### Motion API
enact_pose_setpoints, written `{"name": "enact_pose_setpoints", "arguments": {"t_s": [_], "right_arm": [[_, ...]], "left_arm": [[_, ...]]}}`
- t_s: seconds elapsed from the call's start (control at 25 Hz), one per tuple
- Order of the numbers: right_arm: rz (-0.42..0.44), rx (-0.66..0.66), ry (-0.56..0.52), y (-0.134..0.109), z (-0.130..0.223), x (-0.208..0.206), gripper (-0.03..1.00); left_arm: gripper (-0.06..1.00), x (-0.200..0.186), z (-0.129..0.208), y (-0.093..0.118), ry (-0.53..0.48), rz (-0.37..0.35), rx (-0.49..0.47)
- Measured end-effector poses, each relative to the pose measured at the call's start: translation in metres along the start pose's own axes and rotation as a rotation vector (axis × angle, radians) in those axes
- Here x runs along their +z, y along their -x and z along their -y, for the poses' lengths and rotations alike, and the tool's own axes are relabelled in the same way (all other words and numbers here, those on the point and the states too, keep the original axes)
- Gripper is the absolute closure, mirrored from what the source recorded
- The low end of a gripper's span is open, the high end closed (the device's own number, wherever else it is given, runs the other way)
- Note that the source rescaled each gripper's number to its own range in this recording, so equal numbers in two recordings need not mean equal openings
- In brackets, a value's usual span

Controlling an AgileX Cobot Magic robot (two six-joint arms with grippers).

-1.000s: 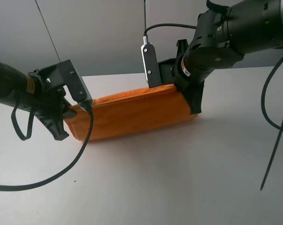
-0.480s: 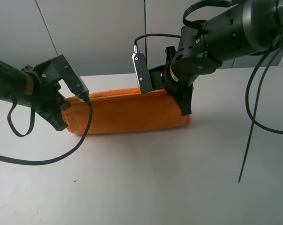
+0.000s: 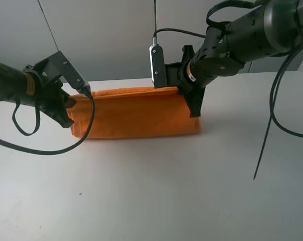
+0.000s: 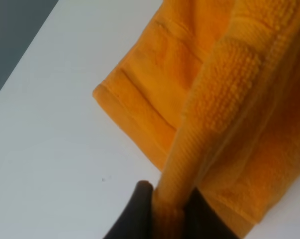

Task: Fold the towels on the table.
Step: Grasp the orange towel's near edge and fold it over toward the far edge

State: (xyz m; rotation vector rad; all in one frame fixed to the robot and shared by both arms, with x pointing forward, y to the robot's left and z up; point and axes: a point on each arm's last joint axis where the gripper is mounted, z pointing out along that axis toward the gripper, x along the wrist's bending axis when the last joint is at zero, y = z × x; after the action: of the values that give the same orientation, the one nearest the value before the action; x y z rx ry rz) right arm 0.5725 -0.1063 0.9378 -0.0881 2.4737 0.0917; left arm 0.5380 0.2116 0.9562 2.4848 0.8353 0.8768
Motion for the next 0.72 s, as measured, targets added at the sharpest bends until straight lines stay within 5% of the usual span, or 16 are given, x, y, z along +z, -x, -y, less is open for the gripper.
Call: {"name": "enact_pose_setpoints", "arguments": {"t_s": [0.72], "right_arm": [[-0.069,0.068,-0.028,-0.009,0.013,0.045,0.97]], "left_arm": [[0.94,0.059,-0.014,-0.007,-0.034,0.03,0.021]]}}
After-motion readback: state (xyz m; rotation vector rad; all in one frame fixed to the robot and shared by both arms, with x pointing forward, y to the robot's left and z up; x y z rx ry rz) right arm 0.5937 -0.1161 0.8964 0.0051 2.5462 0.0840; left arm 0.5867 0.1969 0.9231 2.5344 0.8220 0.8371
